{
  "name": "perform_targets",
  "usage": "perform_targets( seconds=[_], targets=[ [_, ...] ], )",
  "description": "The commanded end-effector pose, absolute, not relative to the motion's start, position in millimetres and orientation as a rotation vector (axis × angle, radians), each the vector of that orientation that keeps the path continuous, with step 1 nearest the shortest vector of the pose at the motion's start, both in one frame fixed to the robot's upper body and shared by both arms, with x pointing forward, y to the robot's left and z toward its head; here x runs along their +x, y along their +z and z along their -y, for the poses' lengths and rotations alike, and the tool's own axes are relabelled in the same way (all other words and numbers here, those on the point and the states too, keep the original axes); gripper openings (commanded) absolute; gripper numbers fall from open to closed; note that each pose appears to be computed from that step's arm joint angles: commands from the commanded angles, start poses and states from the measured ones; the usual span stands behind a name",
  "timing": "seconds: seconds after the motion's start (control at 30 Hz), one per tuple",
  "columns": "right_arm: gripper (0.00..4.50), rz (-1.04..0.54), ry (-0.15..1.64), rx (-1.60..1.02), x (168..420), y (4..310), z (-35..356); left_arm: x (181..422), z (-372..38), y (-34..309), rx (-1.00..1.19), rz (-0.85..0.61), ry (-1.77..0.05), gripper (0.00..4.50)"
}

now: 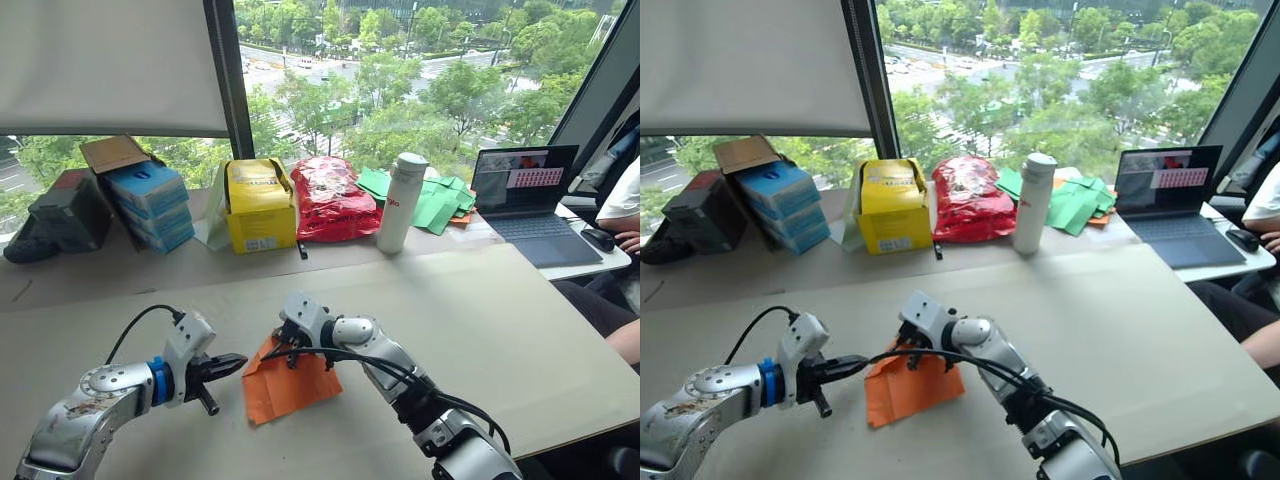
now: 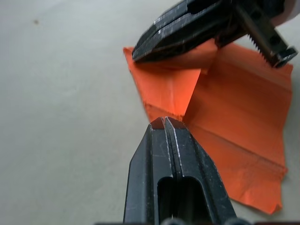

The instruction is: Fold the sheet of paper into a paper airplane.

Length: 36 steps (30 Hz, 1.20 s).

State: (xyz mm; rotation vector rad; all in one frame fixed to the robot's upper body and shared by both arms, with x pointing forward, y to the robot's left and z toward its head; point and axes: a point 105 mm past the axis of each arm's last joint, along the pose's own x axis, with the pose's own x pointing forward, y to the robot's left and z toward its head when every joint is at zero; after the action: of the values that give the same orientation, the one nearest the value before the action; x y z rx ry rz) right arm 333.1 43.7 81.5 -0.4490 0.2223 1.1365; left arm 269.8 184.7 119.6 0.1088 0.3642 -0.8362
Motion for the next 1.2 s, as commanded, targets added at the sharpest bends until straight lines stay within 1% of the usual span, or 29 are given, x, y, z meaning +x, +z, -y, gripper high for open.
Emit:
perform_targets(
  seconds=[0.03, 0.2, 0.33, 0.47, 0.6, 0.73, 0.83, 0.93, 0.97, 1.1, 1.2],
  targets=[
    [0.0, -0.235, 1.128, -0.439, 333, 81, -41, 270, -177, 119, 0.086, -0.354, -0.885, 0.04],
    [0.0, -0.233, 1.117, -0.437, 334, 84, -38, 265, -168, 86, 0.117, -0.434, -0.923, 0.04],
    [0.0, -0.229, 1.11, -0.43, 334, 88, -35, 269, -167, 69, 0.145, -0.457, -0.919, 0.04],
    [0.0, -0.205, 1.11, -0.375, 329, 100, -33, 273, -164, 50, 0.218, -0.496, -0.94, 0.04],
    [0.0, -0.164, 1.098, -0.32, 324, 120, -11, 273, -160, 46, 0.222, -0.495, -0.96, 0.04],
    [0.0, -0.152, 1.101, -0.304, 317, 134, 16, 271, -158, 43, 0.233, -0.503, -0.98, 0.04],
    [0.0, -0.186, 1.118, -0.345, 310, 130, 44, 270, -159, 39, 0.253, -0.512, -0.982, 0.04],
    [0.0, -0.261, 1.118, -0.425, 307, 112, 67, 271, -157, 38, 0.256, -0.508, -0.988, 0.04],
    [0.0, -0.28, 1.129, -0.447, 304, 107, 72, 271, -156, 38, 0.259, -0.506, -0.99, 0.04],
    [0.0, -0.293, 1.295, -0.41, 273, 105, 70, 274, -157, 39, 0.266, -0.502, -0.988, 0.04],
    [0.0, -0.354, 1.385, -0.427, 250, 95, 74, 274, -157, 39, 0.274, -0.502, -0.996, 0.04]
  ],
)
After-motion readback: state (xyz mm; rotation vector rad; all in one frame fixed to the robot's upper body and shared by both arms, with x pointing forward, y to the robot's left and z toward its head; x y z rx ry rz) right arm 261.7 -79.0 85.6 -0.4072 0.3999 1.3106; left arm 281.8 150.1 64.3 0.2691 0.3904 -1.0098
